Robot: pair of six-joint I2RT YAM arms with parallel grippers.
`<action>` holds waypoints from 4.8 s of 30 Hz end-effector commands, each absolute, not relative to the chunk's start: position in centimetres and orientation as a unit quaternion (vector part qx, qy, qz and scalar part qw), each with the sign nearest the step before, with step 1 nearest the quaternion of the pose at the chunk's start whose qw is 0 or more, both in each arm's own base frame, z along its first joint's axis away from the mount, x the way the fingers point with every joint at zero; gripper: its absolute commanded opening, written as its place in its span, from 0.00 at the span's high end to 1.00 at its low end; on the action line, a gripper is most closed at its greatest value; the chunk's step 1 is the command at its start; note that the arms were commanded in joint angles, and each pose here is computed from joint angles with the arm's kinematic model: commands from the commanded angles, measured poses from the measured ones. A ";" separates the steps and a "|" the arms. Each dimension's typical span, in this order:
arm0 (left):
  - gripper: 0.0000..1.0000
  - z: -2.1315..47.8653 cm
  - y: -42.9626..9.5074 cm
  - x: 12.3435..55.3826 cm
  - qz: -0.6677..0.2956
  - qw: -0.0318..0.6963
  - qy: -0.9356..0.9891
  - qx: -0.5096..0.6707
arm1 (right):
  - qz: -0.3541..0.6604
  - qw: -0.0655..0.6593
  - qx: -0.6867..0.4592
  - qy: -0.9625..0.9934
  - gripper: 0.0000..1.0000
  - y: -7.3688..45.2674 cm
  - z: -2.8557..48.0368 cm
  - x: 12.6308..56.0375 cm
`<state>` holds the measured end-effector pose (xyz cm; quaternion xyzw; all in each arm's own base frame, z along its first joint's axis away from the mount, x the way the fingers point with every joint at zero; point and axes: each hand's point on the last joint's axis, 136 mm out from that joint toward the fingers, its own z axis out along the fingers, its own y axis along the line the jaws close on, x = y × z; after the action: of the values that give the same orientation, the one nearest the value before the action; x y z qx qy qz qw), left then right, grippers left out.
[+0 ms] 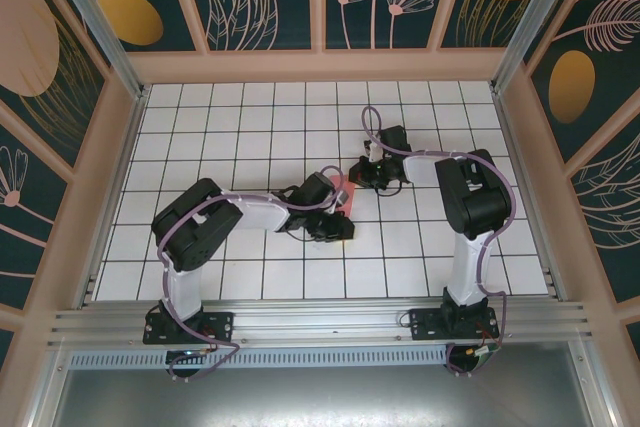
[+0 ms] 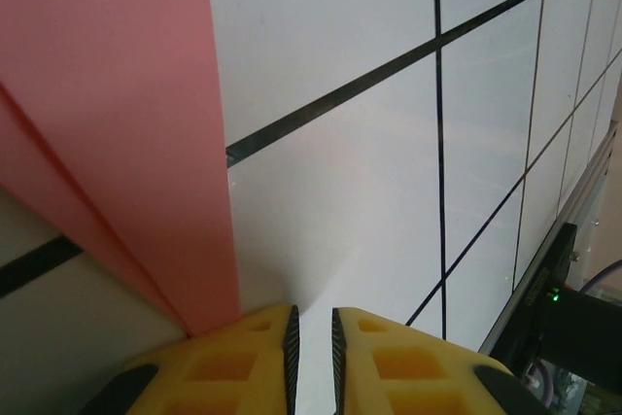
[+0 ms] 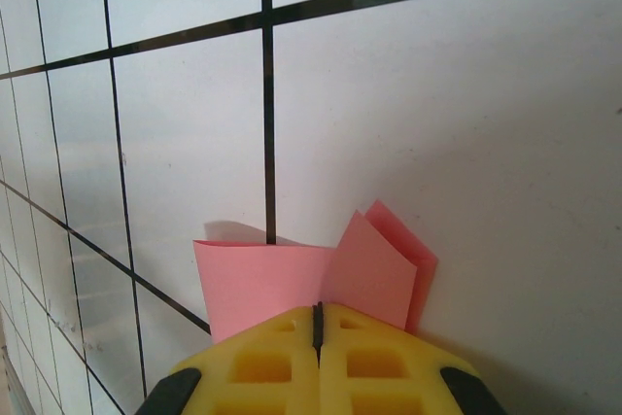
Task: Fold a paper plane with a square sheet of paper (fold left side to right side)
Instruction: Fold the wing for the fifth time at the center of the table, then pick up the paper plane at the center of the table, then place the paper plane at the center of the table, then pick up the paper plane at the center of the table, then place the paper plane at the center of the table.
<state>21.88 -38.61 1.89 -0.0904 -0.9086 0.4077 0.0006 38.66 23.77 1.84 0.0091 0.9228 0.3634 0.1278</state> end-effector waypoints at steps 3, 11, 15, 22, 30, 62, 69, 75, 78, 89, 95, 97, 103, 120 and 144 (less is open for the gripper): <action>0.79 1.4 -38.0 20.0 0.401 0.025 -0.911 -0.088 | 0.316 0.098 0.017 0.944 1.00 22.5 -1.4 37.6; 0.74 8.7 -37.9 22.3 0.464 -0.071 -0.876 -0.112 | 0.354 0.182 -0.015 0.917 0.93 23.7 4.8 40.3; 0.66 12.1 -34.5 25.2 0.476 -0.144 -0.864 -0.081 | 0.350 0.246 -0.028 0.904 0.75 23.4 9.6 41.6; 0.53 13.2 -27.4 31.1 0.414 -0.253 -0.874 0.014 | 0.257 0.303 0.005 0.918 0.43 20.1 13.5 39.6; 0.52 13.9 -24.8 33.6 0.373 -0.308 -0.873 0.055 | 0.219 0.224 0.032 0.949 0.35 21.3 8.0 33.9; 0.49 17.7 -22.2 34.1 0.327 -0.370 -0.868 0.051 | 0.397 0.147 0.036 0.905 1.00 22.4 4.6 31.0; 0.49 17.7 -22.4 34.0 0.331 -0.367 -0.868 0.050 | 0.295 0.163 0.054 0.940 0.75 18.4 3.1 31.6; 0.40 18.4 -21.9 34.1 0.323 -0.380 -0.865 0.053 | 0.188 0.209 0.039 0.959 0.52 16.3 6.4 32.0; 0.32 19.1 -21.5 34.1 0.322 -0.395 -0.859 0.054 | 0.176 0.232 0.015 0.957 0.43 17.2 9.4 31.5; 0.15 20.8 -19.9 33.3 0.318 -0.442 -0.836 0.062 | 0.145 0.155 -0.040 0.976 0.33 22.0 6.3 26.7; 0.15 20.6 -19.9 33.3 0.318 -0.439 -0.838 0.061 | 0.126 0.144 -0.050 0.980 0.35 22.8 5.1 26.6; 0.15 20.5 -19.9 33.3 0.316 -0.439 -0.839 0.061 | 0.122 0.138 -0.053 0.981 0.40 23.1 4.5 26.6; 0.15 20.5 -19.8 33.3 0.312 -0.438 -0.841 0.060 | 0.106 0.138 -0.057 0.983 0.53 23.3 3.7 27.2; 0.13 21.5 -19.1 33.3 0.295 -0.454 -0.839 0.053 | 0.091 0.167 -0.046 0.981 1.00 22.9 5.2 31.5; 0.10 21.5 -18.6 33.1 0.269 -0.457 -0.847 0.035 | 0.027 0.125 -0.057 0.990 1.00 22.5 2.9 45.8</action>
<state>32.50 -18.96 20.28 0.0370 -0.8533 0.2773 -0.4400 46.49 22.65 3.13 -0.0405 0.9877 0.0378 0.1465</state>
